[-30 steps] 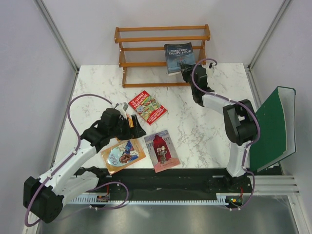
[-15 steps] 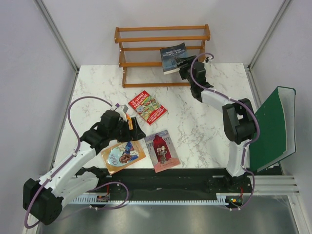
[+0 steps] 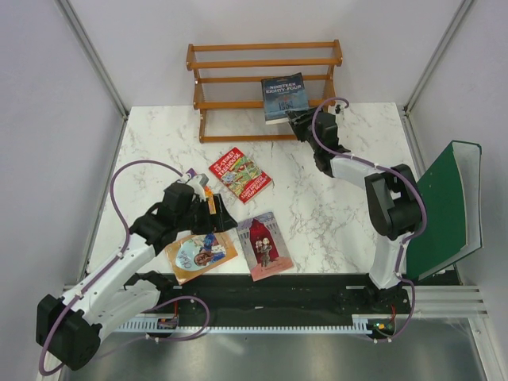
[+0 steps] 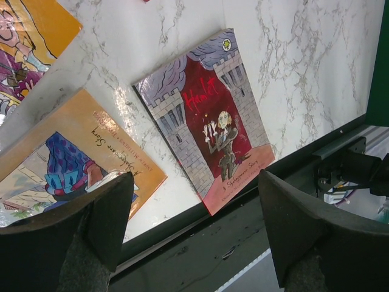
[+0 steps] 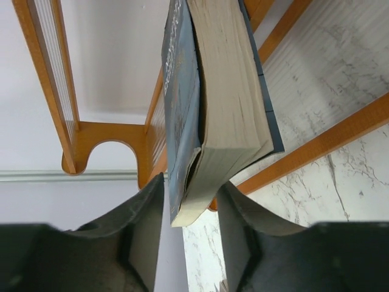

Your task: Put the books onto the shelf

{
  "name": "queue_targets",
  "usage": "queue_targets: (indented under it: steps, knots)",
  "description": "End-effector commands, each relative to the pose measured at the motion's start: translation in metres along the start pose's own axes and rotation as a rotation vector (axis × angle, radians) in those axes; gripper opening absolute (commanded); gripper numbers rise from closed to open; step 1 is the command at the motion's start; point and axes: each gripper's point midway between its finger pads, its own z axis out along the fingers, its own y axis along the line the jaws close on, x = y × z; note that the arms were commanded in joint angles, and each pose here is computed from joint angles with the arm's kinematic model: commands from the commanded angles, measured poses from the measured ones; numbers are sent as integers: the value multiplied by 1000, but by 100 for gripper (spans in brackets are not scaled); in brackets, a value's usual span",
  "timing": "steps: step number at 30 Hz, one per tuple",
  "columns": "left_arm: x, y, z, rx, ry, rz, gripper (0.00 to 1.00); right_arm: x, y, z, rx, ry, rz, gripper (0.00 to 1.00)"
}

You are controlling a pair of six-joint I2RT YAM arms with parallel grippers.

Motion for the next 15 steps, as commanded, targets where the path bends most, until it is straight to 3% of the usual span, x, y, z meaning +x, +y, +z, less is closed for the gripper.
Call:
queue_targets:
  steps: [1,4,5,10,15]
  knots:
    - [-5,-7,-2,40,-22,23,89,-9,48,-4,-167,-16,27,43]
    - [-4,-7,-2,40,-20,25,88,-6,54,2,-204,-5,35,19]
    - [-4,-7,-2,40,-20,28,88,-5,56,4,-214,-1,35,15]
    - [-1,-4,1,32,-5,27,87,-4,72,0,-285,11,8,6]
    - [2,-1,4,25,13,24,86,-9,97,-6,-330,2,-64,3]
